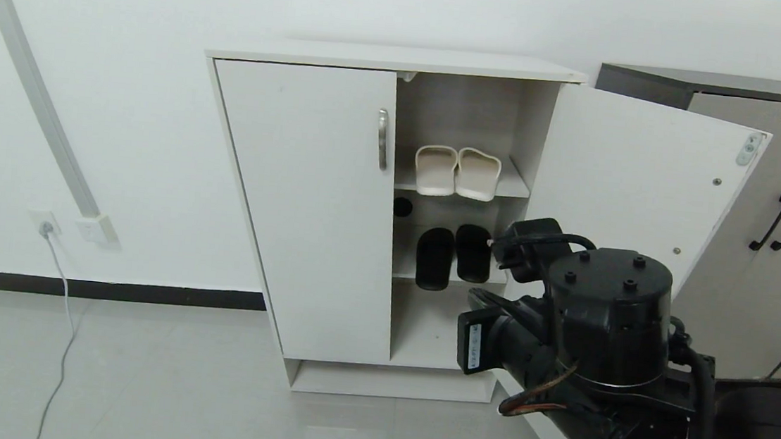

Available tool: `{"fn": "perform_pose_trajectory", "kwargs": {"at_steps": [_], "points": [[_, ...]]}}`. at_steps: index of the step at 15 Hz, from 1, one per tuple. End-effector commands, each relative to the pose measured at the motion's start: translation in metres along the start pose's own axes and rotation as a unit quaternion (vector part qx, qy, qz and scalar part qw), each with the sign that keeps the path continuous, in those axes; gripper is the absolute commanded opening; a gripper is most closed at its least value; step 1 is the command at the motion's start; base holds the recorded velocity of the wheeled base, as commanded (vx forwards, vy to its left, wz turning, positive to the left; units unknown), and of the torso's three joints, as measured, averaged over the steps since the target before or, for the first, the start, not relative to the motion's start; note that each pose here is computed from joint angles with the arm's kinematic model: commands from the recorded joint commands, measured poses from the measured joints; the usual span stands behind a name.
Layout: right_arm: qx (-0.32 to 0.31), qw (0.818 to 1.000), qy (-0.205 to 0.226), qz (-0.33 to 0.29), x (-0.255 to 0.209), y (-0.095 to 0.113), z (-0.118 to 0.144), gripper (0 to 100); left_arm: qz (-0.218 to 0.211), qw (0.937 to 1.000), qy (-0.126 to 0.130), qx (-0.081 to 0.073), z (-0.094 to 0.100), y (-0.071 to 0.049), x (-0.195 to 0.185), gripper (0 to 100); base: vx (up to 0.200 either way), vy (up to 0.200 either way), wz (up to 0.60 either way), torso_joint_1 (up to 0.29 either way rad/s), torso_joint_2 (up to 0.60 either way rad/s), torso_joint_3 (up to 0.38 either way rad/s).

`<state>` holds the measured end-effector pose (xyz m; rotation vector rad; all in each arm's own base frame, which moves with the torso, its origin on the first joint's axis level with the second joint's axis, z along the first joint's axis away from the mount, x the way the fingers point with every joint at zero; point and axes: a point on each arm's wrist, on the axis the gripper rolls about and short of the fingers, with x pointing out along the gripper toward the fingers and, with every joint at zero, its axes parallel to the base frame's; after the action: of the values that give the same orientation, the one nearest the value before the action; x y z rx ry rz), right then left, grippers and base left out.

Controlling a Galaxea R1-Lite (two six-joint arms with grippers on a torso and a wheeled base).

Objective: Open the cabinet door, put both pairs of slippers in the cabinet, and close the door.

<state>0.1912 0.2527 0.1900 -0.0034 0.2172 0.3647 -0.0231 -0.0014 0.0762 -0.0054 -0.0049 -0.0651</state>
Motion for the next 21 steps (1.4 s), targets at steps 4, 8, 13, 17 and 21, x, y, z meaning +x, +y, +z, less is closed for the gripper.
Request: {"fn": "perform_pose_trajectory", "kwargs": {"at_steps": [4, 8, 13, 17, 21], "points": [[-0.003, 1.0, 0.005, -0.004, 0.002, -0.001, -0.0035, 0, 0.0, 1.0, 0.001, -0.001, -0.0001, 0.0, 0.0001, 0, 0.0, 0.0, 0.0, 0.0, 0.0, 0.0], [-0.002, 1.0, 0.006, -0.009, 0.0039, -0.0034, -0.0035, 0, 0.0, 1.0, 0.001, -0.002, -0.0001, 0.0, 0.0001, 0, 0.0, 0.0, 0.0, 0.0, 0.0, 0.0], [-0.003, 1.0, 0.008, -0.01, 0.0046, -0.0042, -0.0044, 0, 0.0, 1.0, 0.001, -0.002, -0.0001, 0.0, 0.0001, 0, 0.0, 0.0, 0.0, 0.0, 0.0, 0.0], [-0.005, 1.0, 0.01, -0.012, 0.0064, -0.0045, -0.0059, 0, 0.0, 1.0, 0.001, -0.002, -0.0001, 0.0, 0.0001, 0, 0.0, 0.0, 0.0, 0.0, 0.0, 0.0], [-0.006, 1.0, 0.011, -0.013, 0.0068, -0.0044, -0.0065, 0, 0.0, 1.0, 0.001, -0.002, -0.0001, 0.0, 0.0001, 0, 0.0, 0.0, 0.0, 0.002, -0.1, -0.164]]}}
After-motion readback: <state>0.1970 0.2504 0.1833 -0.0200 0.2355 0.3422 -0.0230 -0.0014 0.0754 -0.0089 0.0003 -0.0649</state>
